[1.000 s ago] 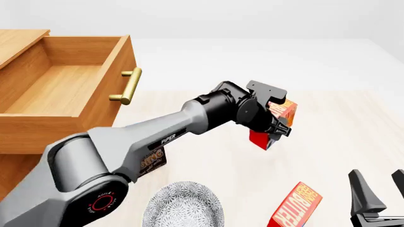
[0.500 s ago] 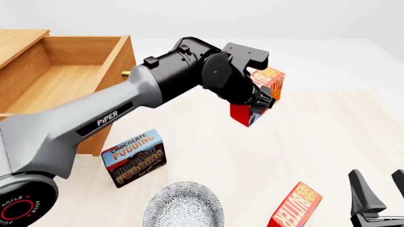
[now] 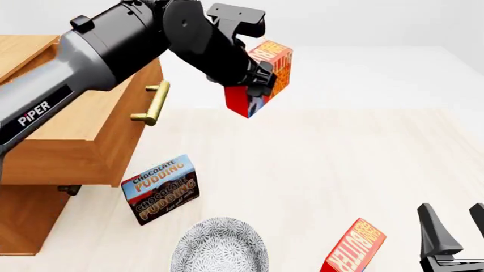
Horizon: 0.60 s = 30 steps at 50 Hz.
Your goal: Put the butter at the front in the top drawer of the cabinet and close it.
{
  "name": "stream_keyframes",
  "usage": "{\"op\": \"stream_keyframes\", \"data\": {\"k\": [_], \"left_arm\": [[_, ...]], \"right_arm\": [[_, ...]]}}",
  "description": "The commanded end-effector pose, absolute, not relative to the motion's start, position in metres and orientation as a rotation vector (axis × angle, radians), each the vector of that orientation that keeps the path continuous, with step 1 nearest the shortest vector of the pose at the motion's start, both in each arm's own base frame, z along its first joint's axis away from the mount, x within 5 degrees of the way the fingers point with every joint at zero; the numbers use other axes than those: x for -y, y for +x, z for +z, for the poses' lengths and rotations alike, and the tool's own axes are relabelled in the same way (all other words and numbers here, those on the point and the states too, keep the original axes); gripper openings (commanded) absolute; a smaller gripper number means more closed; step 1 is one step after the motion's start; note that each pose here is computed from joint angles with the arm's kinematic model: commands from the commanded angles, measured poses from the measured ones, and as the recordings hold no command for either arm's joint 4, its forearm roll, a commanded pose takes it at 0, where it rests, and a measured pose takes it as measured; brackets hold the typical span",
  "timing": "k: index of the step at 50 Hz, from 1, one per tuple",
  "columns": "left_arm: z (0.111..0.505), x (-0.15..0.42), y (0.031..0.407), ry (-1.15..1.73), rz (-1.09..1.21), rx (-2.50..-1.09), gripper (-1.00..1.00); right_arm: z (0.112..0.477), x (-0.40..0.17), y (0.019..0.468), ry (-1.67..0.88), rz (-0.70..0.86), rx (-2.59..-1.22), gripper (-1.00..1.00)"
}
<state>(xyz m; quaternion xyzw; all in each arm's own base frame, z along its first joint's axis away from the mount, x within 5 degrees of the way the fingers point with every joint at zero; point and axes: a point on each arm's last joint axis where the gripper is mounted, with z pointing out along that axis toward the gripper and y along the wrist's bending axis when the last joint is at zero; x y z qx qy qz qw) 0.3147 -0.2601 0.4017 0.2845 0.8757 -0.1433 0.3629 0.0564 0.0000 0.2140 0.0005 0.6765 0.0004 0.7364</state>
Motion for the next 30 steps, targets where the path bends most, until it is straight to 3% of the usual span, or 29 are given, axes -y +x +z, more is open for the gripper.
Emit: {"op": "stream_keyframes", "data": {"k": [1,30], "left_arm": [[0.444,0.222,0.308,0.682,-0.336,-2.210,-1.00],[0.494,0.129,0.283,0.514,-0.212,-2.206,-1.00]], "right_arm": [[0.214,0.000,0.056,0.001,0.001,-1.486,1.00],[0.214,0.000,0.056,0.001,0.001,-1.486,1.00]]}}
